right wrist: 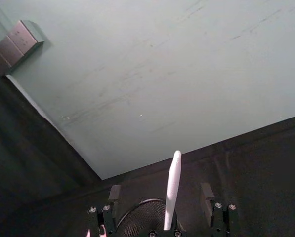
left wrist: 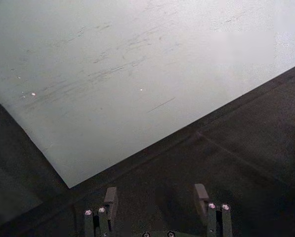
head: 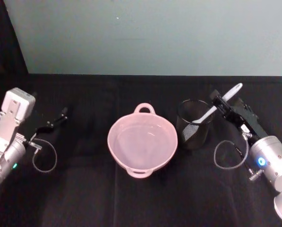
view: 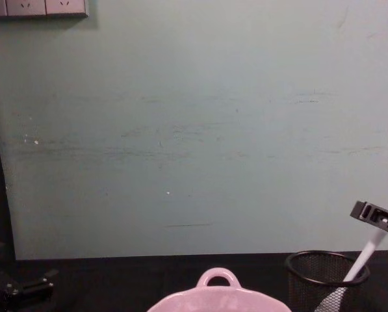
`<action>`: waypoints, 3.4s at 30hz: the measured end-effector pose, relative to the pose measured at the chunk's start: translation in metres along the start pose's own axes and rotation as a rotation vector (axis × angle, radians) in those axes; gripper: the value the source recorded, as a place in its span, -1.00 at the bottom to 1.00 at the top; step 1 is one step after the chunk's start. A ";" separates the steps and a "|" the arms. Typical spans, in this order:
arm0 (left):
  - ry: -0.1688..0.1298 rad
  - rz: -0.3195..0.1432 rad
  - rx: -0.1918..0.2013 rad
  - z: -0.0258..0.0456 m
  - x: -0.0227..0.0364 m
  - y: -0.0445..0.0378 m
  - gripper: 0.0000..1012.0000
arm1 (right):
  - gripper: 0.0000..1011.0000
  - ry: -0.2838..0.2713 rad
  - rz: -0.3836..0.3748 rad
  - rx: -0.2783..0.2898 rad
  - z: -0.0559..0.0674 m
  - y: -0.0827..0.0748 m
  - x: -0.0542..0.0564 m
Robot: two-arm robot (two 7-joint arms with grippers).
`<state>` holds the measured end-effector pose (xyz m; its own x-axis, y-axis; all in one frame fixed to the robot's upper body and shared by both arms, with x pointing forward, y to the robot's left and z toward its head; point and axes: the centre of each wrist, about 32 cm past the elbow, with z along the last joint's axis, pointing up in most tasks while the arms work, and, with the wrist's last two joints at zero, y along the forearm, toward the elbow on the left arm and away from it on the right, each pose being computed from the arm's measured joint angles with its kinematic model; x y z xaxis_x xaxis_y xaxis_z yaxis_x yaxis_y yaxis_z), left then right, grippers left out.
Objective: Use the one hand to pick up the spoon and stir the clear water in the bowl.
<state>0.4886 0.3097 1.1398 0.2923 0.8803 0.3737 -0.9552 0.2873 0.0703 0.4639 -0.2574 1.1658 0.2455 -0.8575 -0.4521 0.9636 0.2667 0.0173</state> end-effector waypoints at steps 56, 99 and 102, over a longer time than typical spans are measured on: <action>0.000 0.000 0.000 0.0000 0.0000 0.0000 1.00 | -0.77 -0.009 -0.033 -0.022 0.003 0.018 -0.003; 0.000 0.000 0.000 0.0000 0.0000 0.0000 1.00 | -0.77 -0.495 0.408 -0.085 0.145 0.007 -0.071; 0.000 0.000 0.000 0.0000 0.0000 0.0000 1.00 | -0.77 -0.469 0.468 -0.107 0.142 0.013 -0.078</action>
<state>0.4886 0.3097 1.1398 0.2923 0.8803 0.3737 -0.9552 0.2873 0.0703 0.4721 -0.2491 1.3281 0.6781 -0.7347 0.0178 0.7345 0.6784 0.0180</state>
